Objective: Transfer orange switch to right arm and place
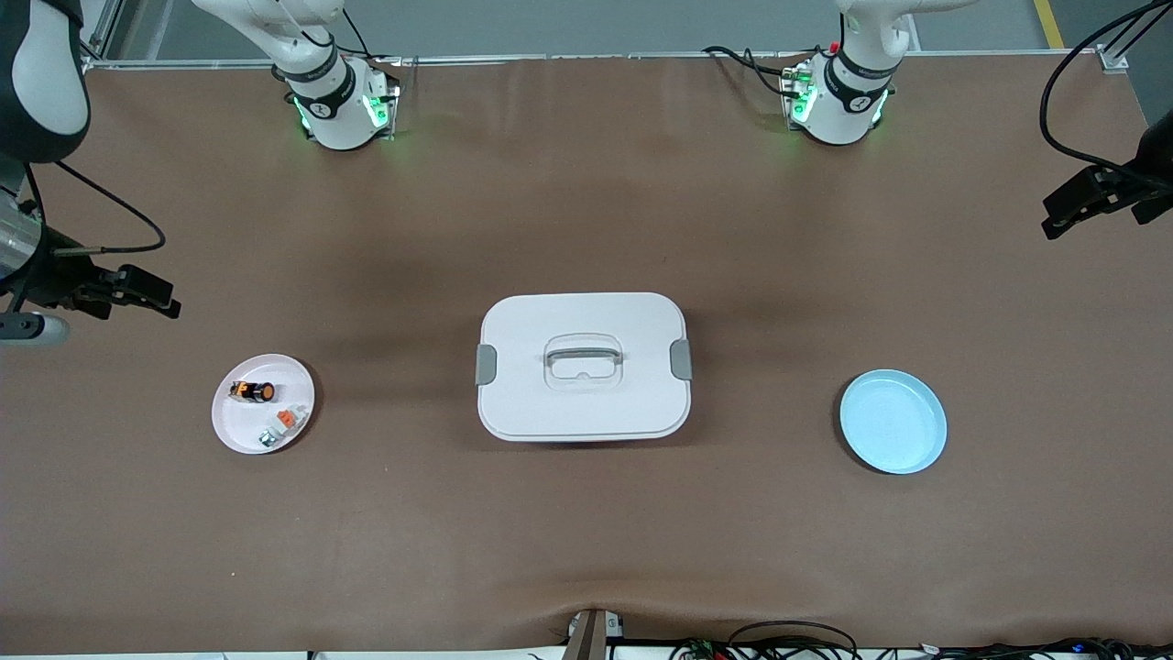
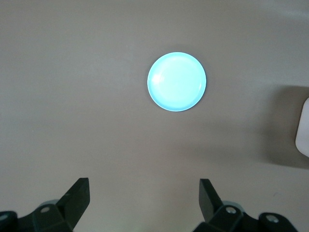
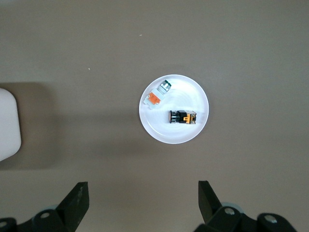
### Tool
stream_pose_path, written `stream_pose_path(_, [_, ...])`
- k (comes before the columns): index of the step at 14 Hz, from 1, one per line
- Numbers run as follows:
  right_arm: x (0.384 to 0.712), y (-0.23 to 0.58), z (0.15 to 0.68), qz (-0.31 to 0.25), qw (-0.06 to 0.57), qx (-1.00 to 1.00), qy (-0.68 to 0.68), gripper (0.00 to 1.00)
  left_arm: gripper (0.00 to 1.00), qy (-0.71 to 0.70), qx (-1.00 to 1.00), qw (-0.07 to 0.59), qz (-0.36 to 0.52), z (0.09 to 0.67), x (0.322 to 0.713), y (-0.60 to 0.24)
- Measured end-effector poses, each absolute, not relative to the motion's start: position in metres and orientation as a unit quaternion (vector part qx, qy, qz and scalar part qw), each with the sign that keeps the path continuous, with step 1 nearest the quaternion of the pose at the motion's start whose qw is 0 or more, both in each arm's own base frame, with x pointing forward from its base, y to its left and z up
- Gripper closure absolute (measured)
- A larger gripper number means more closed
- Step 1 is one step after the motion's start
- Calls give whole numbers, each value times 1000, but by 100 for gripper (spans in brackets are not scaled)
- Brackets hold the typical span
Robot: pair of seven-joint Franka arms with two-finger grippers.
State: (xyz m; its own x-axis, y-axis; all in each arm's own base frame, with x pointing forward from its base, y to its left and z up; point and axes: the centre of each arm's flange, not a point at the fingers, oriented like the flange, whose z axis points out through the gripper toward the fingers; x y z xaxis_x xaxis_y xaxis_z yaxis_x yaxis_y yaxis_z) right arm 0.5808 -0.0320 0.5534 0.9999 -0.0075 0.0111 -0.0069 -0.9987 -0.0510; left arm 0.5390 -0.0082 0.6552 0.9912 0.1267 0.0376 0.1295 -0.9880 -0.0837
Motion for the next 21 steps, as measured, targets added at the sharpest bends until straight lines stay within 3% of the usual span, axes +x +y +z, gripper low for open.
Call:
stream_pose_path(11, [555,-40,635,11,20,-1000,-12,0,0,-83,-996,32,-26,658,541,11])
stream_pose_path(21, [538,-50,623,9,14,-1000,-12,0,0,-78,-996,33,-18,661,538,6])
